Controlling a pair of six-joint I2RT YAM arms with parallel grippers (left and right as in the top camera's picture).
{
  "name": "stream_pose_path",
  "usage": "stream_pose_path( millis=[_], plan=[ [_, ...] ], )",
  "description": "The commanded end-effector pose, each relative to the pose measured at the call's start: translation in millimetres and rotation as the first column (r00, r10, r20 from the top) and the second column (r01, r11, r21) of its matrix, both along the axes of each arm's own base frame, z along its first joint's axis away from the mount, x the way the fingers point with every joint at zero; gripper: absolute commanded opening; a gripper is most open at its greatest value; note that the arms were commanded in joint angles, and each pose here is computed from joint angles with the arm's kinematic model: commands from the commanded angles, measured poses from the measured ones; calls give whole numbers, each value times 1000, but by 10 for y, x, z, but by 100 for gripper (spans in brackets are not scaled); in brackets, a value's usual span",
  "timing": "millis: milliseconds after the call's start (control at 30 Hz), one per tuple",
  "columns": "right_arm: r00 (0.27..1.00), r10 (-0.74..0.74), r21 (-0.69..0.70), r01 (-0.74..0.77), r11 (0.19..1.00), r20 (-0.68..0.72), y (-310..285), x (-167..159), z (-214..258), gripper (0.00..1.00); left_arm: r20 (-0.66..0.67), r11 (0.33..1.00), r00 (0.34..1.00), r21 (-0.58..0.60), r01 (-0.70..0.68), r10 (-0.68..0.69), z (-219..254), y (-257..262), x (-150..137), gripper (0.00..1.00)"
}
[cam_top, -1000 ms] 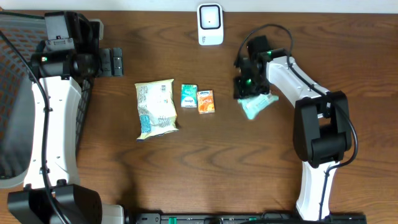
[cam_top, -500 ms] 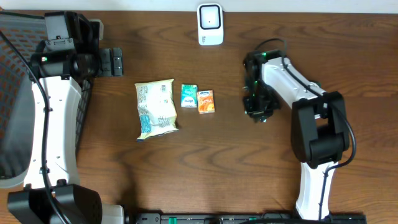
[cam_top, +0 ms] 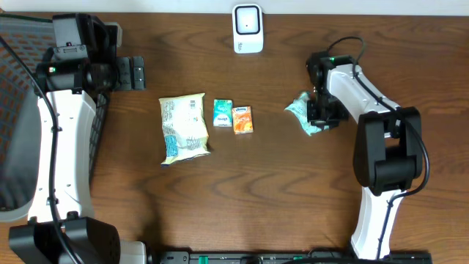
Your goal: Scan the item barcode
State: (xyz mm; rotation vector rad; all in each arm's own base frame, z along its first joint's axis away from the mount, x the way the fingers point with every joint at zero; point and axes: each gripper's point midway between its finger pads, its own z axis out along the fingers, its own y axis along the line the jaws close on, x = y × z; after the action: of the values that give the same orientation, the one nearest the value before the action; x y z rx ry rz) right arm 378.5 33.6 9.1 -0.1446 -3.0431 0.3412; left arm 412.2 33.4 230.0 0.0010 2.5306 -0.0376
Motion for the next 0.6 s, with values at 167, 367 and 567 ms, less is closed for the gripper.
stream_pose_path(
  millis=[167, 367, 567],
  plan=[
    [963, 121, 249, -181, 951, 239, 477, 609, -7, 24, 8, 1000, 1000, 13, 9, -9, 37, 5, 15, 98],
    [927, 186, 303, -289, 908, 326, 736, 774, 42, 33, 8, 1000, 1000, 13, 9, -9, 37, 5, 15, 98],
    [928, 83, 499, -269, 824, 363, 786, 843, 308, 40, 8, 1000, 1000, 13, 9, -9, 37, 5, 15, 98]
  ],
)
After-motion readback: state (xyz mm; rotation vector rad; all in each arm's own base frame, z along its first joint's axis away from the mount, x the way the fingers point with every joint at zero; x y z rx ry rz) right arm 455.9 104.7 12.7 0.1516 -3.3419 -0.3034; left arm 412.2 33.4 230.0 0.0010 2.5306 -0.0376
